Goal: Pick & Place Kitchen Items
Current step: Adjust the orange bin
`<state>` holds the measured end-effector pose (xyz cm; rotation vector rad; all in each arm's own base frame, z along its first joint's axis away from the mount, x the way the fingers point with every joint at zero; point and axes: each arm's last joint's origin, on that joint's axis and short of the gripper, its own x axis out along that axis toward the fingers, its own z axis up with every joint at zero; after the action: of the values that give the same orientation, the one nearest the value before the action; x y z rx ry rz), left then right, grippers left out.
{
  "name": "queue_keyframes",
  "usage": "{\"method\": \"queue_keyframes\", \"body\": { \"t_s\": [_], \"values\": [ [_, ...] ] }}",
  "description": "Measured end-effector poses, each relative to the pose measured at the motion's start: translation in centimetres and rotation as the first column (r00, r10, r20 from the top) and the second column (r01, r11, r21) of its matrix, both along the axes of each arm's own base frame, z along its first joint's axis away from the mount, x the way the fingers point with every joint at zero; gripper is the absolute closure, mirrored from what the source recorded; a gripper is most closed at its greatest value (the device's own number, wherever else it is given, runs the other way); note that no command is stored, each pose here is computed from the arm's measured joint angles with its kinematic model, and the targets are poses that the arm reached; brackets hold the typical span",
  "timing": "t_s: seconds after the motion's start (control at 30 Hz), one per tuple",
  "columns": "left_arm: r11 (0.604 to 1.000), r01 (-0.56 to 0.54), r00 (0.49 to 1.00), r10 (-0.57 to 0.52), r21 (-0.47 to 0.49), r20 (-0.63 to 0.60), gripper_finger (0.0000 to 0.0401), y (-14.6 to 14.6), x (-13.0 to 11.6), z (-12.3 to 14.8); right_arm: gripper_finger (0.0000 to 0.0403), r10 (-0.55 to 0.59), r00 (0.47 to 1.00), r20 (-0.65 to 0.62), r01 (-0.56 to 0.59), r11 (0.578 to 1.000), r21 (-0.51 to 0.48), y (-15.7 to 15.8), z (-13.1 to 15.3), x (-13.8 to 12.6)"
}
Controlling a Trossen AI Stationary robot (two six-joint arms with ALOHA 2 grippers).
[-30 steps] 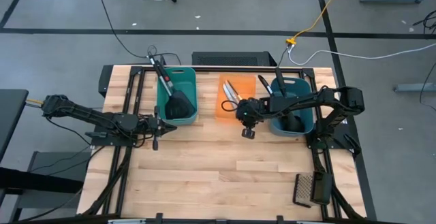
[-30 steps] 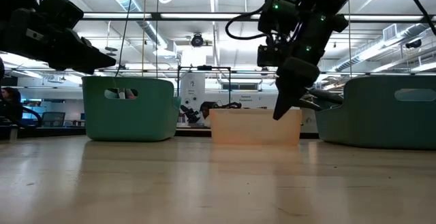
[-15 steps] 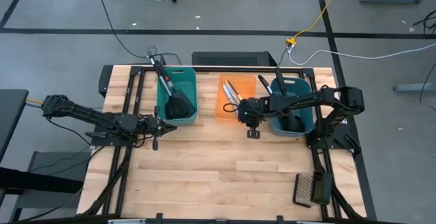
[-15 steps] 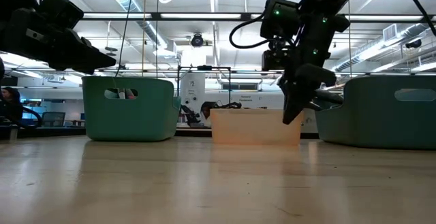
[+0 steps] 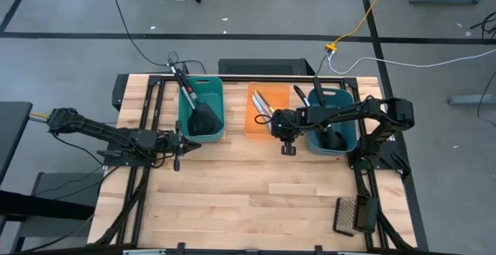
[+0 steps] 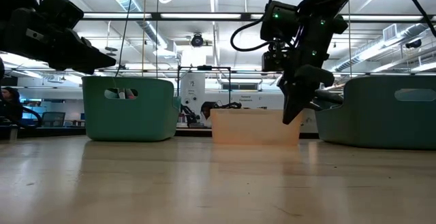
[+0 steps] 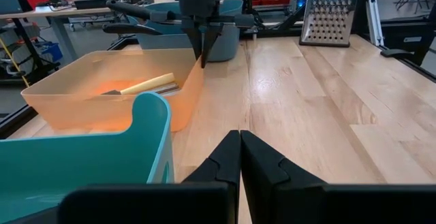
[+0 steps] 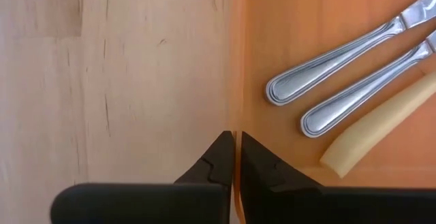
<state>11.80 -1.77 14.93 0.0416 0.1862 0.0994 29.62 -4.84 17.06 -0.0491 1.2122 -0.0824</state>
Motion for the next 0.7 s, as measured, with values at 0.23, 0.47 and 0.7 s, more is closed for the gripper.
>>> {"method": "queue_keyframes", "body": {
  "t_s": [0.23, 0.47, 0.7],
  "values": [
    [1.000, 0.000, 1.000, 0.000, 0.000, 0.000, 0.0387, 0.0, 0.0, 0.0, 0.0382, -0.003, 1.000, 0.012, 0.003, 1.000, -0.004, 0.0, 0.0, 0.1],
    [1.000, 0.004, 1.000, -0.005, 0.021, 0.010, 0.0387, 0.0, 0.0, 0.2, 0.0348, -0.013, 0.994, 0.111, 0.011, 1.000, 0.014, 0.2, 1.2, 0.5],
    [1.000, 0.005, 0.999, -0.006, 0.025, 0.037, 0.0387, 0.0, 0.2, 1.2, 0.0297, -0.024, 0.983, 0.184, 0.017, 0.999, 0.041, 0.5, 3.2, -0.1]
  ]
}}
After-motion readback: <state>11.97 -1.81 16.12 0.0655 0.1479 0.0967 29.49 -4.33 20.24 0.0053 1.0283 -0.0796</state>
